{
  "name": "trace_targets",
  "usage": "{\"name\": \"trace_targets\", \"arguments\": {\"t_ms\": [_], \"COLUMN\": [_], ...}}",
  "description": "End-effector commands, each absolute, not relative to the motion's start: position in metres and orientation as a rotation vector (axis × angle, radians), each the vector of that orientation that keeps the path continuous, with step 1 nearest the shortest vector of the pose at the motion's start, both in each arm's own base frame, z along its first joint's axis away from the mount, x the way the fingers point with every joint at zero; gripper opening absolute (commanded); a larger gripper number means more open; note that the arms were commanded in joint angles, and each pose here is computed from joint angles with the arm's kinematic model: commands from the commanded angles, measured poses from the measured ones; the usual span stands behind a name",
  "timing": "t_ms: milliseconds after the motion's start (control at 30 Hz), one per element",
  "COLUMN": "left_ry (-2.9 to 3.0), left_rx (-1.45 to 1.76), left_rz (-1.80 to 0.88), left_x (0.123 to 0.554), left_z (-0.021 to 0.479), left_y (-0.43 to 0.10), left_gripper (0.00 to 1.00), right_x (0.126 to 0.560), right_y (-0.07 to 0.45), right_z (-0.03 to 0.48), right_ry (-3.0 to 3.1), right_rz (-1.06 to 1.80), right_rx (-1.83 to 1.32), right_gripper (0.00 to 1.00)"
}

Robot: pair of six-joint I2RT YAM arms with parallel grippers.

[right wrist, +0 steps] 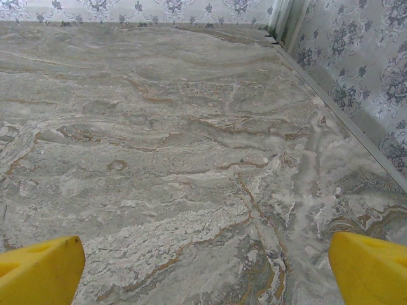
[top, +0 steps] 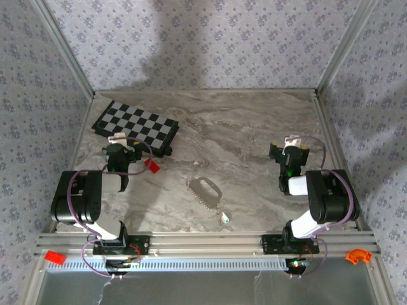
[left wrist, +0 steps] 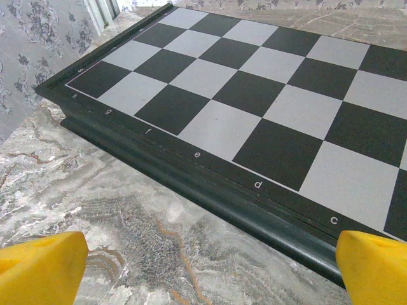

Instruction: Put the keys on the keyring

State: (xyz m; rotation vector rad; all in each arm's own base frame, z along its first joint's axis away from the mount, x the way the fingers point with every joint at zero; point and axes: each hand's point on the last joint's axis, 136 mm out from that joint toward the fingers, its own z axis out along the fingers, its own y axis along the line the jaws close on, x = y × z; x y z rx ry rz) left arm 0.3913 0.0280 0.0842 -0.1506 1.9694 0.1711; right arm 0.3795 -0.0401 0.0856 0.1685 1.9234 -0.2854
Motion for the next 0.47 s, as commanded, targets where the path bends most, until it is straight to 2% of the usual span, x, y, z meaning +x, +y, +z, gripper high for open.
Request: {"name": "trace_targets", "arguments": {"t_ms": [0, 433], "left_ry": [1.941, 1.942], "left_rx": [-0.157, -0.156], "left_rz": [0.149, 0.145], "left_x": [0.3942, 0.3945], "left_z": [0.0902, 0.0902], "left_y": [0.0270, 0.0268], "left_gripper": [1.00, 1.00], "right_x": [0.3833, 0.3833], "right_y": [-0.0425, -0.0425], "right_z": [0.0891, 0.0891], "right_ry": [1.912, 1.912], "right_rz": [-0.277, -0.277], "right_rx": [0.191, 0.192], "right_gripper": [1.00, 1.00]}}
